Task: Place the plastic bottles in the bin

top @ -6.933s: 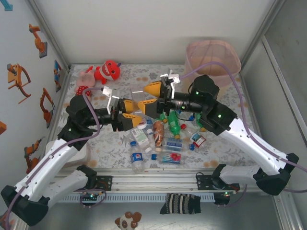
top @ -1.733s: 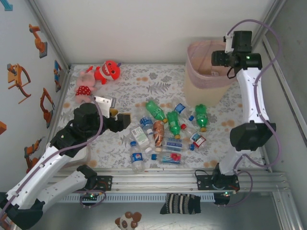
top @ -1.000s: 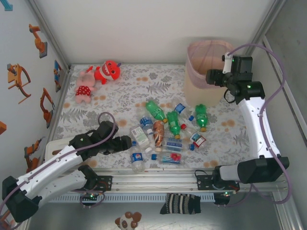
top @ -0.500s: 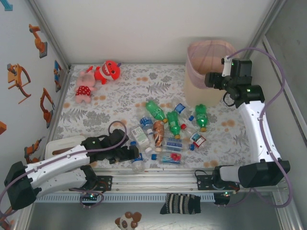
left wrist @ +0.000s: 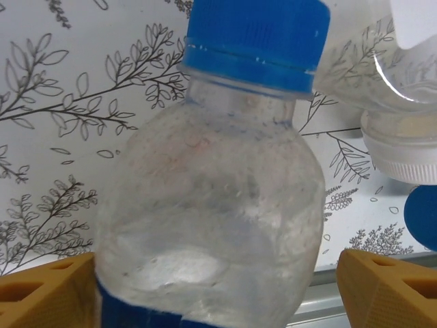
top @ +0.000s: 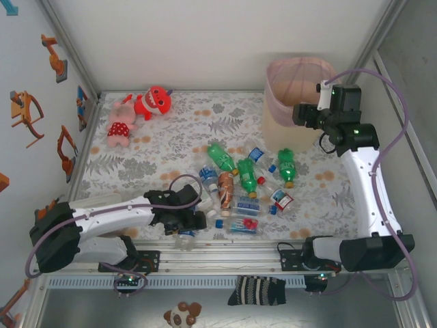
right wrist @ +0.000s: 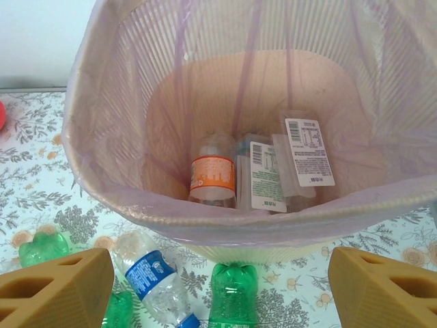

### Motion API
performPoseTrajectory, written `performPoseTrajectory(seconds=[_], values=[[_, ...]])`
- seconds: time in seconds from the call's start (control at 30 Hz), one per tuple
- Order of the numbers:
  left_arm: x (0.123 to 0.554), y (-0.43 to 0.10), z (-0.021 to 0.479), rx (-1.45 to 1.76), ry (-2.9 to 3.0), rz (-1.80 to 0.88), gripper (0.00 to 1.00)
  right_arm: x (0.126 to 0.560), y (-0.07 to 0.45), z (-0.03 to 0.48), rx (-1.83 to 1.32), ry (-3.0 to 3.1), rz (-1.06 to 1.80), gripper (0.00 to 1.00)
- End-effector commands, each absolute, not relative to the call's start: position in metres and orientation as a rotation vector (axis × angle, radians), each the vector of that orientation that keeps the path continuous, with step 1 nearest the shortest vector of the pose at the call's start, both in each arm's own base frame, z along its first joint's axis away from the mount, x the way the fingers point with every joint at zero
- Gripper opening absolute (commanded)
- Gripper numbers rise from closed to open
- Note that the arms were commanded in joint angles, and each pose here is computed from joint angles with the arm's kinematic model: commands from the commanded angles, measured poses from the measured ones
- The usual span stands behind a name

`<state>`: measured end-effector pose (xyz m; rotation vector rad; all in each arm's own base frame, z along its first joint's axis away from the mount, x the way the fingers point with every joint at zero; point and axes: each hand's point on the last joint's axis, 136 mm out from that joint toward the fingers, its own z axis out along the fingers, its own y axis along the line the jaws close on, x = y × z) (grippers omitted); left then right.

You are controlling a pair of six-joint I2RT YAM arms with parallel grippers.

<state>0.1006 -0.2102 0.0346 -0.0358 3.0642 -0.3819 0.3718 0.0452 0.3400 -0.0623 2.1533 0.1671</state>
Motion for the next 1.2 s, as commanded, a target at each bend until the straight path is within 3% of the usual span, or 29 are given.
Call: performPoseTrajectory(seconds=[0.0,0.57,0.87,1.17], values=[[0.101,-0.214,0.035,-0.017,3.082,-0.347,0.84,0.363,0.047,0.351,-0.086,2.128,0.161,0.81],[0.1,-0.196,0.045,0.018,3.062,-0.239,0.57,0.356,0.049,0.356,-0.084,2.117,0.184,0.81],[0.122,-0.181,0.079,0.055,2.944,-0.254,0.53,0.352,0.064,0.358,-0.099,2.108,0.291,0.8],[0.172,-0.202,0.145,0.214,2.636,-0.572,0.51,0.332,0.111,0.37,-0.241,2.021,0.51,0.79]])
